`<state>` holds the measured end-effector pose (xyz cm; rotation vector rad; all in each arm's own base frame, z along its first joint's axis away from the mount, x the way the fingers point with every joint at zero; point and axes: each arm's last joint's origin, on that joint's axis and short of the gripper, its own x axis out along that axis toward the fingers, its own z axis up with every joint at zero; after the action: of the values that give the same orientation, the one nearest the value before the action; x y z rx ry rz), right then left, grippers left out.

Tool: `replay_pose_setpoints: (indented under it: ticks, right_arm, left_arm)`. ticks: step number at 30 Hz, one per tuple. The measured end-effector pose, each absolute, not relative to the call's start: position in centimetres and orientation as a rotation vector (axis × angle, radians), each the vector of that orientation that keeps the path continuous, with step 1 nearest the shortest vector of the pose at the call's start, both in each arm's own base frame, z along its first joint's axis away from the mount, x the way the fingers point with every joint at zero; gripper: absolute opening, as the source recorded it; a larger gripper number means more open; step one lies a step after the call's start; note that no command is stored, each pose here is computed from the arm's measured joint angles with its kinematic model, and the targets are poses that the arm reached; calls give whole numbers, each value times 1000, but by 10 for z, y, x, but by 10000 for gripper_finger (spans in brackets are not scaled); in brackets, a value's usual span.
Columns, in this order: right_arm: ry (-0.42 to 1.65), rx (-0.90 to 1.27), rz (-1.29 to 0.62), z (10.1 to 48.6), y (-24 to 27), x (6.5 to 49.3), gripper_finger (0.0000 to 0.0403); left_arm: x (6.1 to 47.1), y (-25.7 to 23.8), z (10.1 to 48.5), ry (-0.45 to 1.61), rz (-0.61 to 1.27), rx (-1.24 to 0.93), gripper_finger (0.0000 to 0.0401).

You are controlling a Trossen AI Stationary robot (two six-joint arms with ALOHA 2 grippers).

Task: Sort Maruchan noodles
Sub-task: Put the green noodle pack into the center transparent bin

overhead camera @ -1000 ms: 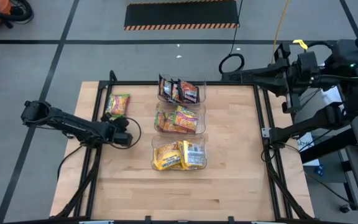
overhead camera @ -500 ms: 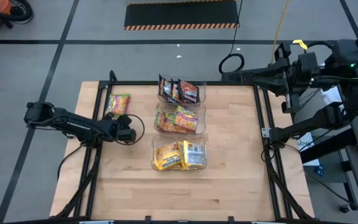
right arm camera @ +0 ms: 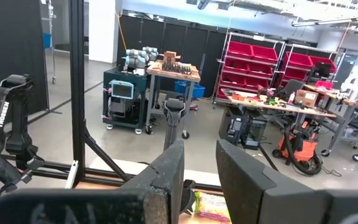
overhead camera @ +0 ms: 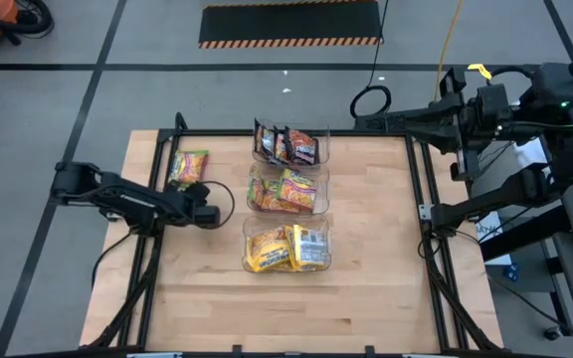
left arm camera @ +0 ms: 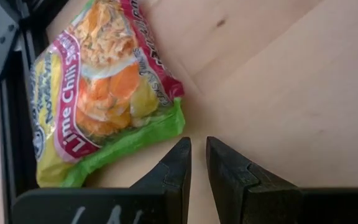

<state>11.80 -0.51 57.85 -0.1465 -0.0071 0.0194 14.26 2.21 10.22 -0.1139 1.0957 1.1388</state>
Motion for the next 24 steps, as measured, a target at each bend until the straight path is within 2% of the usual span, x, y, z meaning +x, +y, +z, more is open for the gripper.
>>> replay_pose_setpoints:
  ticks: [14, 24]
  right_arm:
    - [-12, -147, 19, 579, -5, 115, 91]
    - [-41, -147, 17, 582, -5, 111, 91]
  left_arm:
    - [145, 24, 99, 1051, 1196, -45, 58]
    - [144, 26, 98, 1050, 1216, -92, 48]
